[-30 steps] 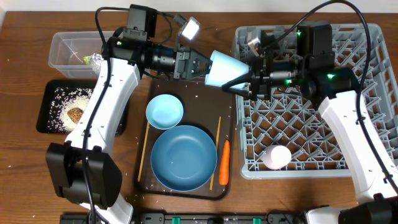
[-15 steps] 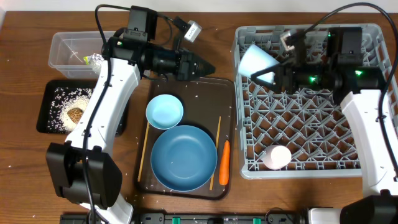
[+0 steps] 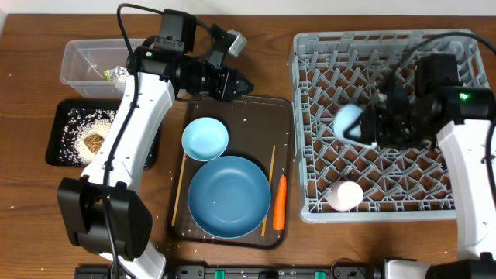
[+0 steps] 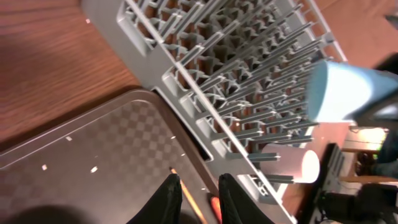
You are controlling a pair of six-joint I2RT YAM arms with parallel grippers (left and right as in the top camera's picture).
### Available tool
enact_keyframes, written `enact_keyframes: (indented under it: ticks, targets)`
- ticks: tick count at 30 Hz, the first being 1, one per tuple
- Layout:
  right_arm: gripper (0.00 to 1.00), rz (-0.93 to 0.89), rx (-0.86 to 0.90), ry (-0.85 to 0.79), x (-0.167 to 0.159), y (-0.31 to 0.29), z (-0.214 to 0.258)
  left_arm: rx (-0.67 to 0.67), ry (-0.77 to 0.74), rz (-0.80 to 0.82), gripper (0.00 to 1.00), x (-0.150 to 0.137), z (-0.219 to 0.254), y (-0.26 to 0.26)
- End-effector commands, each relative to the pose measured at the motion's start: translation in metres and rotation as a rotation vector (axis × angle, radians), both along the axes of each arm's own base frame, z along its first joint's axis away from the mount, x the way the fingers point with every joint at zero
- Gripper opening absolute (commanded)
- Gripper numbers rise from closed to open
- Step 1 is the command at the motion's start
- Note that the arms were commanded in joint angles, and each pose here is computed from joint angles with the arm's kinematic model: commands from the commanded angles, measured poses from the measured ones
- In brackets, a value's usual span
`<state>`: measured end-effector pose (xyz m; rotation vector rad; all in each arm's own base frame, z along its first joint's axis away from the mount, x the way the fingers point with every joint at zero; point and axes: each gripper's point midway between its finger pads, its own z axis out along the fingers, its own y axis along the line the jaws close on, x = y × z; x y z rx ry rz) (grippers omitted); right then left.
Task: Sort waste into correct bins and load items into the dishwasher rack
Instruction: 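Open the left gripper, leaving the cup in the right gripper, then lower the light-blue cup into the rack beside the pink cup, release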
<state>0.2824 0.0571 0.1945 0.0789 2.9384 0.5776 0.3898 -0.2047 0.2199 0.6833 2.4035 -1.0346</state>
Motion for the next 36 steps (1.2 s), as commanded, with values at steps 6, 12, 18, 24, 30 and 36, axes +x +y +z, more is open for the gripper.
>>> enact_keyframes:
  ticks: [6,12,18,24,30,36]
  targets:
    - [0.45,-0.120,-0.325,0.107,-0.037,-0.057,0.025,0.060,0.024,0.027,0.22,0.000,-0.018,0.007]
    - [0.45,-0.146,-0.366,0.146,-0.050,-0.066,0.036,0.065,0.030,0.028,0.22,-0.001,-0.021,0.008]
    - [0.43,-0.172,-0.370,0.169,-0.050,-0.072,0.032,0.140,0.045,0.063,0.22,-0.001,-0.039,0.018]
    - [0.42,-0.186,-0.361,0.222,-0.047,-0.070,0.021,0.210,0.057,0.093,0.22,-0.001,-0.055,0.029]
    - [0.40,-0.187,-0.343,0.335,-0.051,-0.066,-0.004,0.260,0.050,0.116,0.22,0.002,-0.060,0.037]
    - [0.39,-0.162,-0.320,0.426,-0.056,-0.058,-0.024,0.259,0.051,0.116,0.22,0.002,-0.060,0.037]
